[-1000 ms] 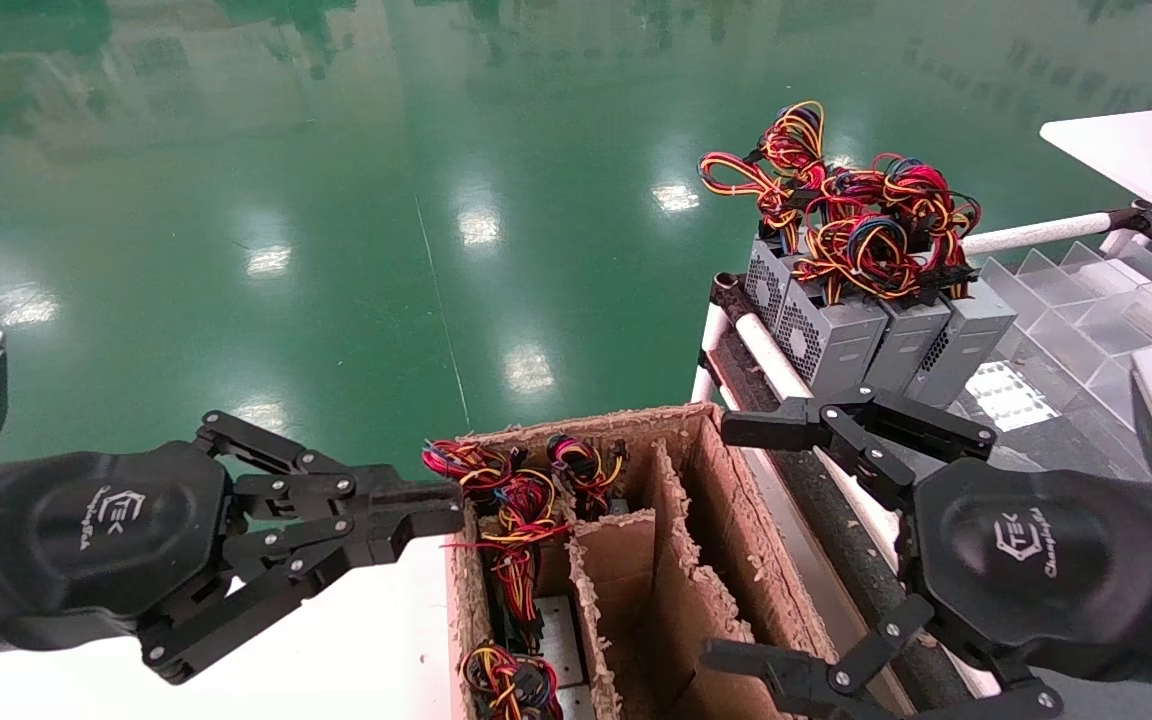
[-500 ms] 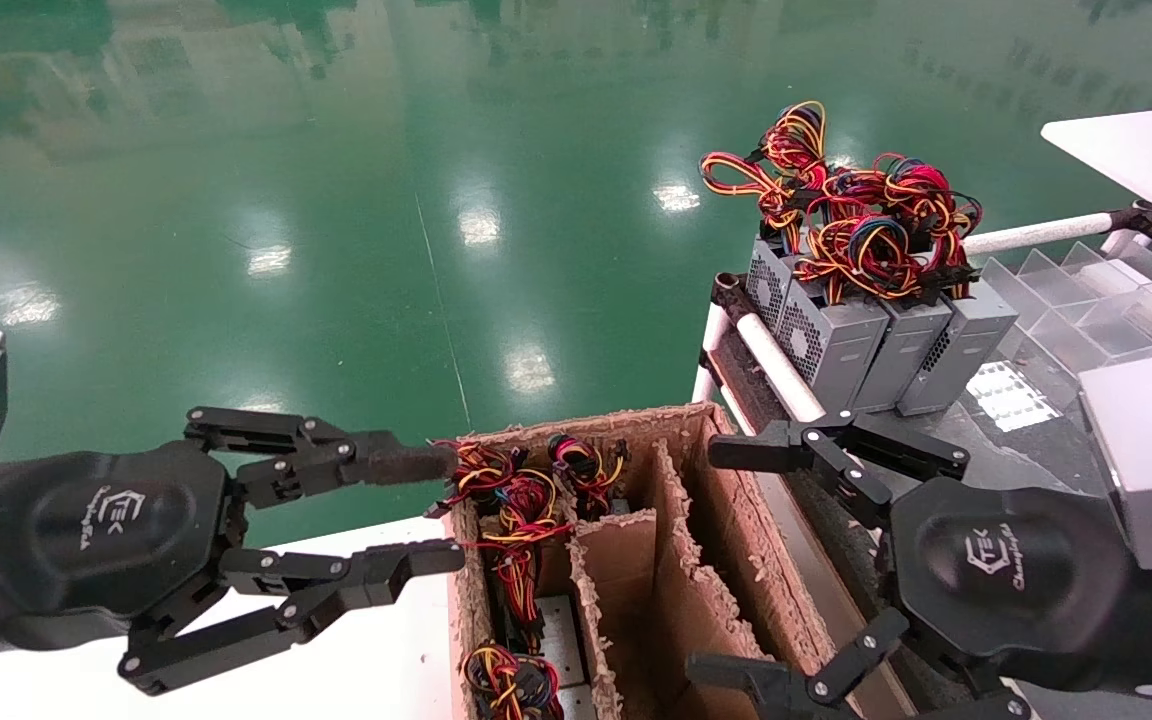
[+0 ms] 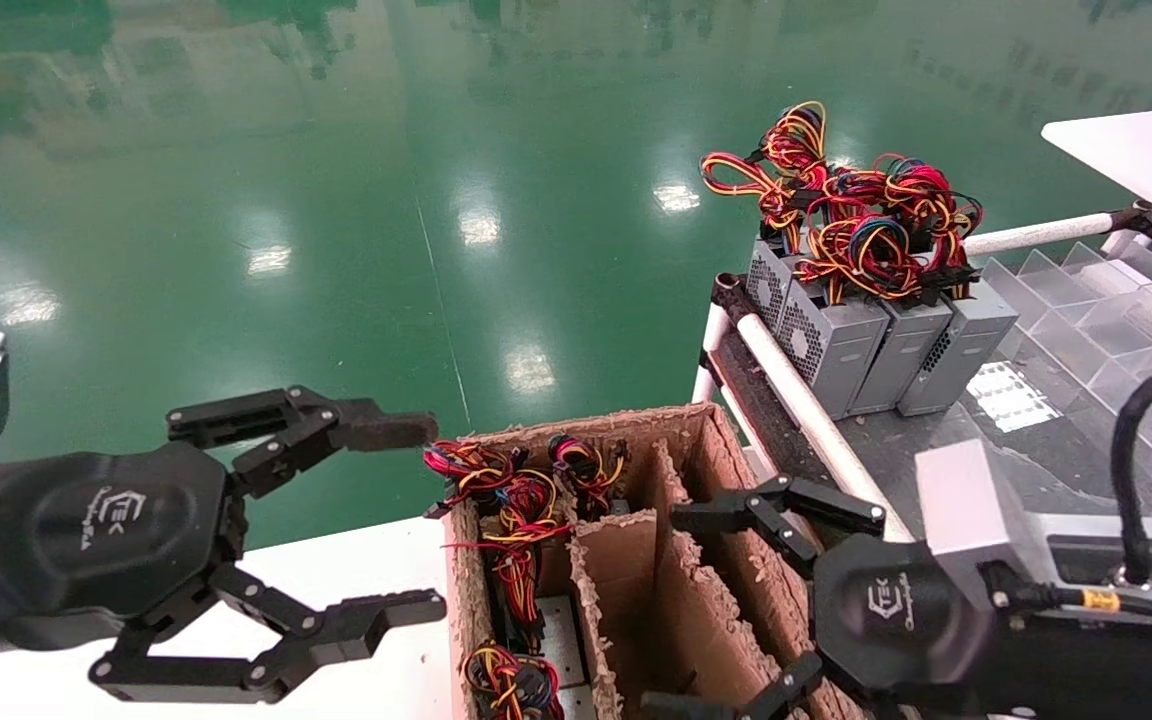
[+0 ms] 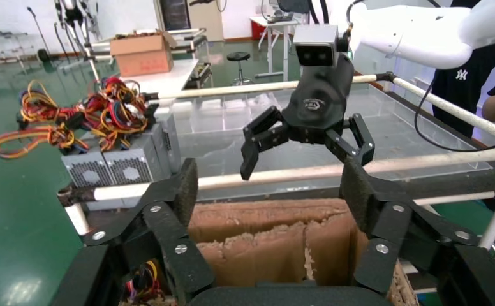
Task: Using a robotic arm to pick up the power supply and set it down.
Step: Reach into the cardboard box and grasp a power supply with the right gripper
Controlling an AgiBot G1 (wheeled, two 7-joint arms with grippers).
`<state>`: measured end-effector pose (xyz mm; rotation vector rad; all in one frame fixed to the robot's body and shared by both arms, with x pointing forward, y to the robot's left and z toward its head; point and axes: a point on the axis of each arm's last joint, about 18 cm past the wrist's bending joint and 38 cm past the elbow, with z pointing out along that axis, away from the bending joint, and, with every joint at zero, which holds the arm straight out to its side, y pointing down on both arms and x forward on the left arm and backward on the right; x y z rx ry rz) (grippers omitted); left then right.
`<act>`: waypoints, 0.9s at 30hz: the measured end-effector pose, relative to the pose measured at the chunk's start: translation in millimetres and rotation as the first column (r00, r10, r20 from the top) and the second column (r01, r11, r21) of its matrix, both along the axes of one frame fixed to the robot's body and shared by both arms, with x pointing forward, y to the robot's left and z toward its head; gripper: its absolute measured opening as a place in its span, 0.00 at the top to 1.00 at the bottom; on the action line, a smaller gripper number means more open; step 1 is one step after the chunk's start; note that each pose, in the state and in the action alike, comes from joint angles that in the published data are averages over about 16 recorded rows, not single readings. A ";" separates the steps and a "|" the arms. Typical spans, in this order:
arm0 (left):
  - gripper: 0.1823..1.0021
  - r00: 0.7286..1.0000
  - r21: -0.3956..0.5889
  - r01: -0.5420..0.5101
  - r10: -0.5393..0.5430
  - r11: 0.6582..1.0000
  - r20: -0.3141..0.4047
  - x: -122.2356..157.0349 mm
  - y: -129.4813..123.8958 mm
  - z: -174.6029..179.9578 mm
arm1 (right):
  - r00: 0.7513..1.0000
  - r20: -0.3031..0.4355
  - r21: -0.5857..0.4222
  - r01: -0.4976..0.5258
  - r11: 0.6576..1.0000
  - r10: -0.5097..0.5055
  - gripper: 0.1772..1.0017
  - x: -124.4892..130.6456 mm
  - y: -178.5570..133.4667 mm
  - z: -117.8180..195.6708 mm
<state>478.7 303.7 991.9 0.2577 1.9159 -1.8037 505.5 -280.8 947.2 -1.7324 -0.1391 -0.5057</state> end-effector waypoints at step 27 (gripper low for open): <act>0.00 1.000 0.000 0.000 0.000 1.000 0.000 0.1 0.1 0.0 | 0.998 0.063 -0.246 0.013 0.969 0.003 0.01 70.5 97.3 -74.9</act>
